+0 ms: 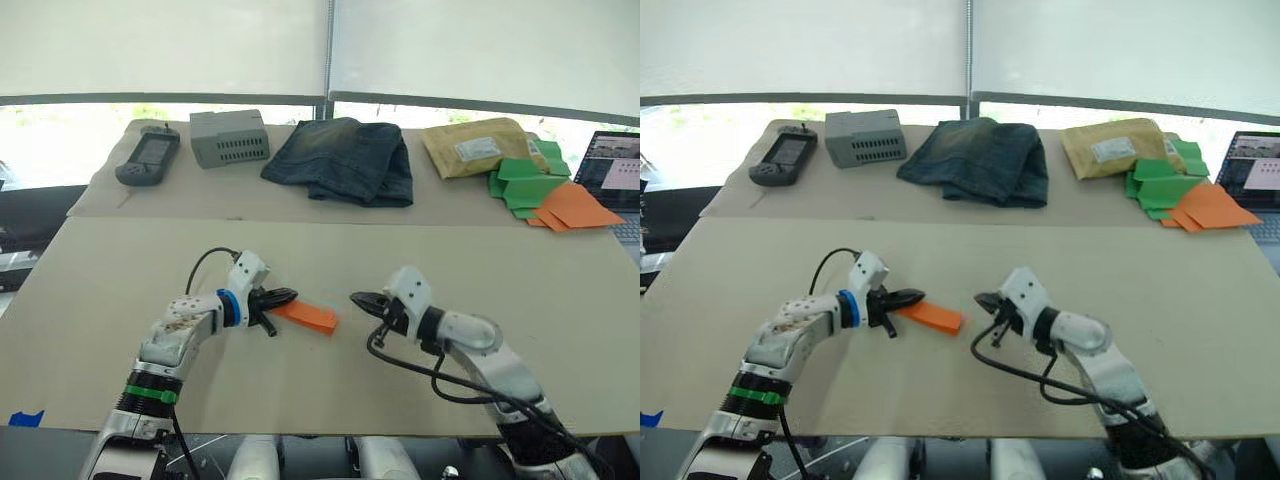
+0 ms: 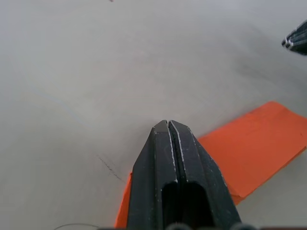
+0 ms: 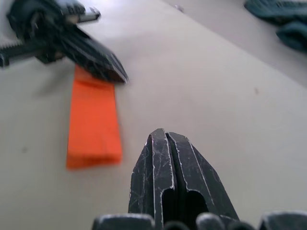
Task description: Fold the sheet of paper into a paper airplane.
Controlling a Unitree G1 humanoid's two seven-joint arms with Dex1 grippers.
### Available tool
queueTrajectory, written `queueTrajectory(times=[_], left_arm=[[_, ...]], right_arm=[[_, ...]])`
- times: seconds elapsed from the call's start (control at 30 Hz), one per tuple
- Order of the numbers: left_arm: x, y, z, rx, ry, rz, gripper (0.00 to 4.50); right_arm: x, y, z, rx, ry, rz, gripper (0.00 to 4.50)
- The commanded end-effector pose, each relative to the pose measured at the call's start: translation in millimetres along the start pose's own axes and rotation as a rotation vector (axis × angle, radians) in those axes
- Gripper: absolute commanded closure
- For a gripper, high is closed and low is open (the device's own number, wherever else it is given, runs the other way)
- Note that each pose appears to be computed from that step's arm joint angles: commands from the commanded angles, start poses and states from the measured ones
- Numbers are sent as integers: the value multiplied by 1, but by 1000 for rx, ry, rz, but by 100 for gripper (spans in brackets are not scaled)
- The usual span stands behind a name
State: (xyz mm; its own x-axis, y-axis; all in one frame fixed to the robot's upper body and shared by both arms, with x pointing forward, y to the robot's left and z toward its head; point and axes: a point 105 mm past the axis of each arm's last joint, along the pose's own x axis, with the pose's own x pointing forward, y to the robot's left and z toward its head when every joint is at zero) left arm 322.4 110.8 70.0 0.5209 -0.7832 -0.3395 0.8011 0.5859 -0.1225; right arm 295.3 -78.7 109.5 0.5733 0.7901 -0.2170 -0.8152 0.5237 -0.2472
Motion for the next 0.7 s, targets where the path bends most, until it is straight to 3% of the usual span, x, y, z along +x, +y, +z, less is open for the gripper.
queueTrajectory(times=[0.03, 0.37, 0.53, 0.7], left_arm=[[13, -17, -25, -55, 92, -32, 450], [14, -26, -26, -57, 89, -25, 450], [-6, -10, -34, -33, 115, 43, 450], [-22, 9, -39, -44, 118, 118, 450]], right_arm=[[11, 15, 3, 10, 33, 93, 448], [25, 40, -30, 67, 260, 245, 448], [21, 45, -50, 122, 392, 274, 448], [19, 46, -57, 136, 437, 277, 448]])
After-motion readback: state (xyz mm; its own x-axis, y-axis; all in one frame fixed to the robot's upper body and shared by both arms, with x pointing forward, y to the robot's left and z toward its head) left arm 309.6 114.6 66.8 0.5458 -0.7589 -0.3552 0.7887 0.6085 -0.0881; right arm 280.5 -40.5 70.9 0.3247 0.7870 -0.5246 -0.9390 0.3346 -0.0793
